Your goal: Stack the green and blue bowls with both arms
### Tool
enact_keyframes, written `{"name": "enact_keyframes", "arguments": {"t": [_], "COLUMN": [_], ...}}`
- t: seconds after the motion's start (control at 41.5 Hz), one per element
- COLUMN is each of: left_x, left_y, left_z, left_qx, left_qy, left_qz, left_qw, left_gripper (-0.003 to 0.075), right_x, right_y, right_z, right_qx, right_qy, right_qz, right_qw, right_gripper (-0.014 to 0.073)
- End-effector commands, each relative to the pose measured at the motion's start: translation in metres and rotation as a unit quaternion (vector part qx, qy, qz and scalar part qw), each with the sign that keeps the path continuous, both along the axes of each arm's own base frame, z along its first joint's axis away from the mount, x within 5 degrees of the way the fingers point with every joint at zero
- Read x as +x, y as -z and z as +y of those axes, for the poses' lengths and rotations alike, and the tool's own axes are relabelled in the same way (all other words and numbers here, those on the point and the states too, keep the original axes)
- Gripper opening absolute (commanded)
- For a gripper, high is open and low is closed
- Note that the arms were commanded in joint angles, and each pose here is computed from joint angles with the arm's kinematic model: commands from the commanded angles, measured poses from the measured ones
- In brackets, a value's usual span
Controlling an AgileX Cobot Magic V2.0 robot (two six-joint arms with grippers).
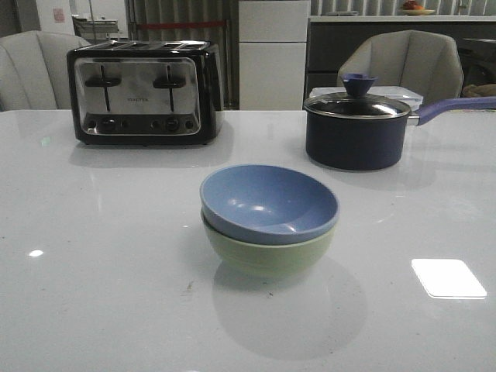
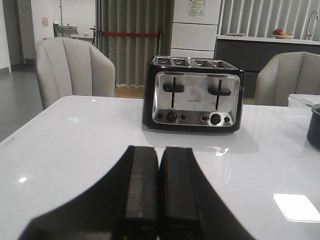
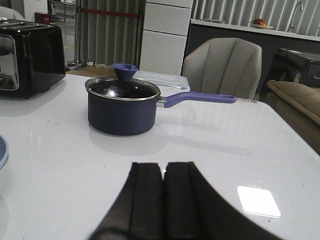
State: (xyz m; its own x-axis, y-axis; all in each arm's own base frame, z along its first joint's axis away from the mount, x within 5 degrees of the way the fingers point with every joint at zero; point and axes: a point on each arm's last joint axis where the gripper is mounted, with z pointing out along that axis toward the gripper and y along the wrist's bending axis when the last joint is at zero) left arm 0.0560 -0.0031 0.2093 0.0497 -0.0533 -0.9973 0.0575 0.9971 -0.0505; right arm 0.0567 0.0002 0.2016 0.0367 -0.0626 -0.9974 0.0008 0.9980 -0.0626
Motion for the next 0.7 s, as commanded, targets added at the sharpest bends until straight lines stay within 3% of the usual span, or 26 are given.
{"name": "enact_keyframes", "arguments": {"t": [0.0, 0.072, 0.675], "left_x": [-0.0024, -0.0024, -0.0024], "left_y": [-0.0078, -0.0078, -0.0078], "left_z": [-0.0002, -0.0002, -0.0002], "left_qx": [-0.007, -0.007, -0.007], "left_qy": [0.004, 0.004, 0.004], "left_qz": [-0.054, -0.054, -0.054], "left_qw": [0.999, 0.999, 0.999], "left_gripper": [0.0093, 0.0093, 0.0093], "right_x": [-0.0026, -0.0025, -0.0023], "right_y": [-0.0110, -0.0106, -0.0095], "right_z": [-0.0009, -0.0008, -0.0007], "right_qx": [0.013, 0.032, 0.028], "right_qy": [0.004, 0.002, 0.002], "right_qz": [-0.062, -0.059, -0.053], "right_qw": [0.998, 0.998, 0.998], "right_gripper": [0.0054, 0.0054, 0.0054]}}
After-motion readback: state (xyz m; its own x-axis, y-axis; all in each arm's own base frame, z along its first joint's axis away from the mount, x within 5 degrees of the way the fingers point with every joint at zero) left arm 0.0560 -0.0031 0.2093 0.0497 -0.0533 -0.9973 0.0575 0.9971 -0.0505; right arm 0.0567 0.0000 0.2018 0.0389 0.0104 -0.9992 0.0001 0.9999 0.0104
